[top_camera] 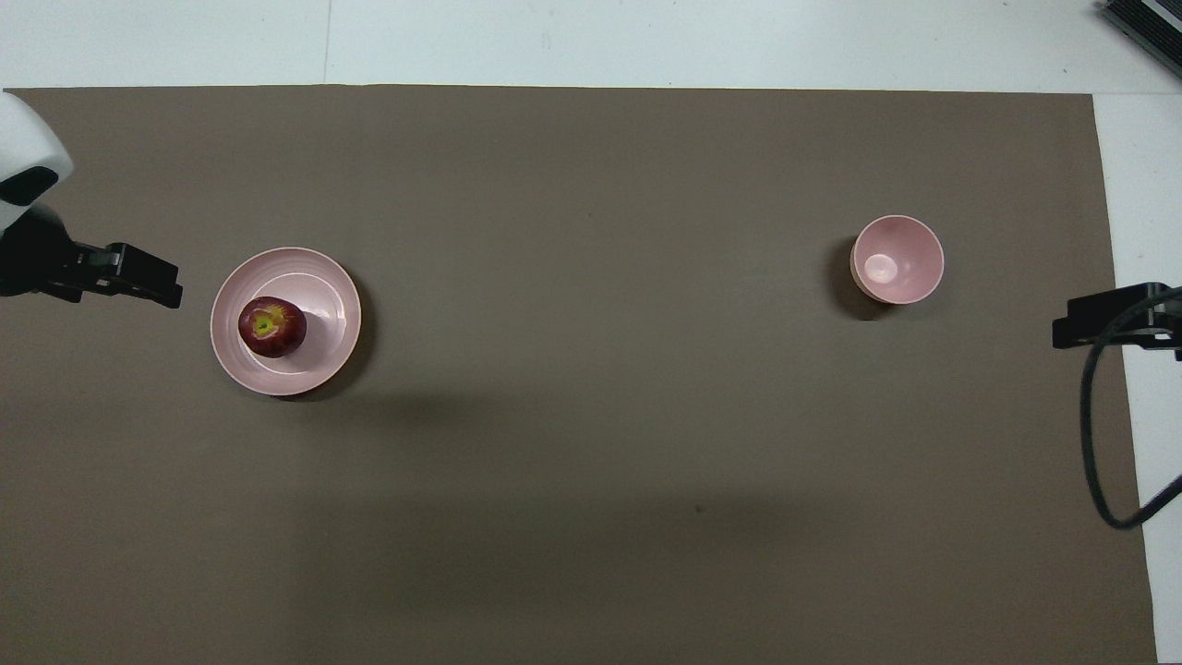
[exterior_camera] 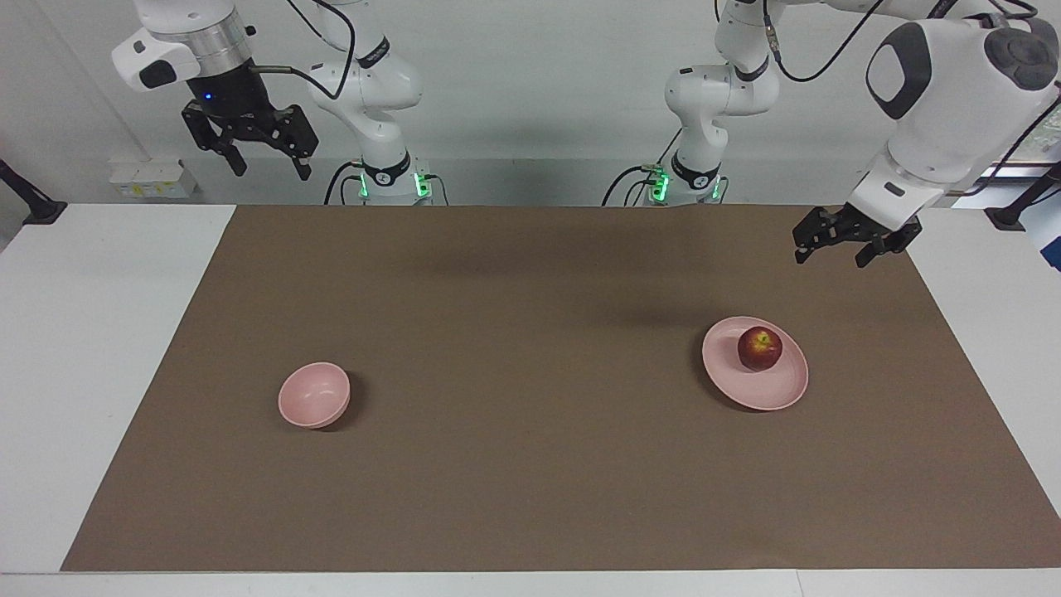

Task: Move apple from plate to bowl
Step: 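Reach the left gripper over the pink plate down to the red apple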

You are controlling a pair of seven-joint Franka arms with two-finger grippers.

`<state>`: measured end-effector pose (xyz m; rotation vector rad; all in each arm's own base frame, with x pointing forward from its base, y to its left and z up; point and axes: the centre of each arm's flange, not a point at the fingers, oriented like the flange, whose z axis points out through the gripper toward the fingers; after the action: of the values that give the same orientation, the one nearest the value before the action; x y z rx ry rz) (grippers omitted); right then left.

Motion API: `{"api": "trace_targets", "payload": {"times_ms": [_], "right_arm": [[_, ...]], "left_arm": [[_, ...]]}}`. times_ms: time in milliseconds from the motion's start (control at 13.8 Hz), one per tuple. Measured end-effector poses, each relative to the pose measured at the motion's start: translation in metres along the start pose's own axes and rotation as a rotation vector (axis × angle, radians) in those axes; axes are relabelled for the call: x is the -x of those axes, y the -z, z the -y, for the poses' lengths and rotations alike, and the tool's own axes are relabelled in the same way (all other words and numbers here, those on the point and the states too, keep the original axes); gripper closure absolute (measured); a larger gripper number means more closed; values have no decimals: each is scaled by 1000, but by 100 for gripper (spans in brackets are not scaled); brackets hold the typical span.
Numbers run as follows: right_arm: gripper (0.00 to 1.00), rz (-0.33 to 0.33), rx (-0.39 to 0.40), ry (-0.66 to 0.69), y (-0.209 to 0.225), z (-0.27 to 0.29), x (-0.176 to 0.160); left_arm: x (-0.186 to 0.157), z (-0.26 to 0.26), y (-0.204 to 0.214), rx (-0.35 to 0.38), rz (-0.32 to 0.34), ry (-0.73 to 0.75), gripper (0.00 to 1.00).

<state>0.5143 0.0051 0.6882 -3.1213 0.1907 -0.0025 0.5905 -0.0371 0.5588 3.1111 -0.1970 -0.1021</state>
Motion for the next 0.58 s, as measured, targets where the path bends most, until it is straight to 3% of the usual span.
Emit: {"api": "trace_targets", "payload": {"times_ms": [578], "right_arm": [[0,2,0,0,0,0,0]], "left_arm": [[-11,-9,-98,-2,-15,7,0]]}}
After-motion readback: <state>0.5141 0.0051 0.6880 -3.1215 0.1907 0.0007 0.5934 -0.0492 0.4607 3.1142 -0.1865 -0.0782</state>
